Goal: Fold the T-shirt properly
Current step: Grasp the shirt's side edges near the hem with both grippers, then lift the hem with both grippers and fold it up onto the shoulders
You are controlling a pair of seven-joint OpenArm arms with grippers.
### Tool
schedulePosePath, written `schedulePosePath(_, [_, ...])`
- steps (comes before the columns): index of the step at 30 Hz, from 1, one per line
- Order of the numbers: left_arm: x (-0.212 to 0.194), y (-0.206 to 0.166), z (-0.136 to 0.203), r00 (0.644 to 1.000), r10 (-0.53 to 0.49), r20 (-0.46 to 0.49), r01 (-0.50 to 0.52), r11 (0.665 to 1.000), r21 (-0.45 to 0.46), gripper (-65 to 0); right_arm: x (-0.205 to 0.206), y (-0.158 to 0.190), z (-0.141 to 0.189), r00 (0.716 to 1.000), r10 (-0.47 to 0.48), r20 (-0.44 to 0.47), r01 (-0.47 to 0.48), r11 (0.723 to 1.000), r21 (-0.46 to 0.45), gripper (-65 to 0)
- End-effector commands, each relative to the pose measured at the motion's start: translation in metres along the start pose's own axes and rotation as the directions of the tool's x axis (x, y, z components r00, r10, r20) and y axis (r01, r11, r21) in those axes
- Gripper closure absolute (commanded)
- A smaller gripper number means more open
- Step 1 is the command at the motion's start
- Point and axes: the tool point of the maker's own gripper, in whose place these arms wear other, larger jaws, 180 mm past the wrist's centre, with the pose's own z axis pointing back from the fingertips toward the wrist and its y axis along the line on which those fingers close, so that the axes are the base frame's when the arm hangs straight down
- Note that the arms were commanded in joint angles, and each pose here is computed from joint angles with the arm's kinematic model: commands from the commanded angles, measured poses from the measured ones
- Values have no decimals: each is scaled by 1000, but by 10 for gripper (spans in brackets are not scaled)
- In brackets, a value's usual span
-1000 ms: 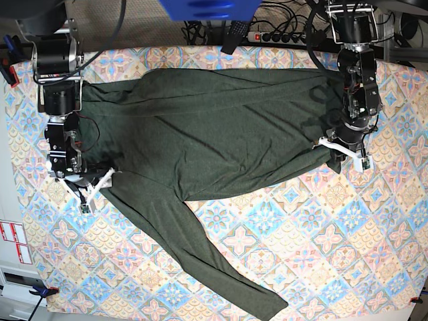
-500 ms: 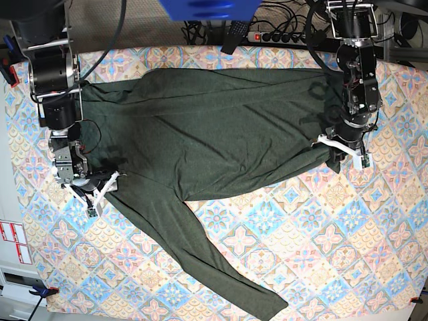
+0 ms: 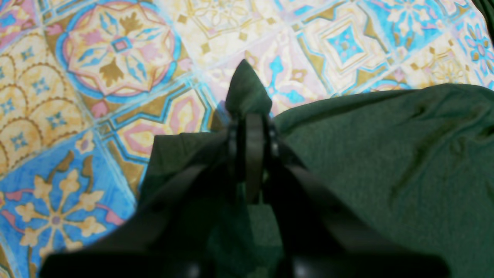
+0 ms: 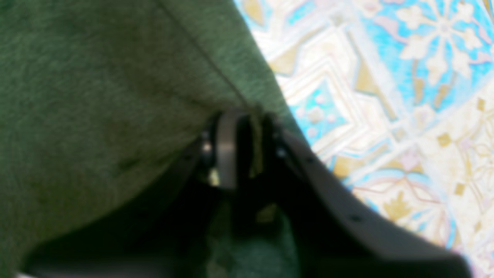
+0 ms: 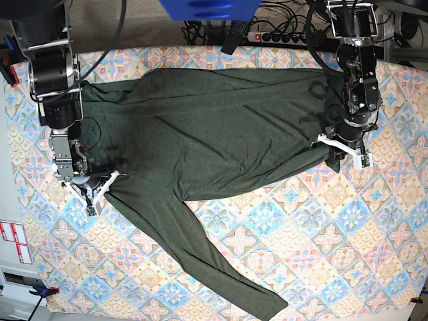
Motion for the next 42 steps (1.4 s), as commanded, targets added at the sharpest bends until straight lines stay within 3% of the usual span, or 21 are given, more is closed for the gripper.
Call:
schedulePosePath(1, [18,-1,1,999,-9,53,9,1000,-8,0,4,-12,4,1000,13,-11,-14,1000,-25,-16])
schedulePosePath(7, [20,0,2,998,-12,57,12,1000,-6,0,20,-1,10,998,41,52,-41,999,-10,0])
schedulePosePath(14, [34,0,19,993,-23,112,23,1000,-4,0,27,-12,39,991,-27,132,32,999,-37,0])
schedulePosePath(19, [30,11,24,994,-21,105,19,1000,20,0,24,-2,59,988,7,157,-1,999,-37,0])
schedulePosePath(29, [20,26,35,995,-54,83,50,998,48,0,-11,34,90,984,82,159,-83,997,2,0])
schedulePosePath(42, [25,69,57,994,-56,99,41,988,146,0,-55,14,131,988,48,145,-39,997,-65,0])
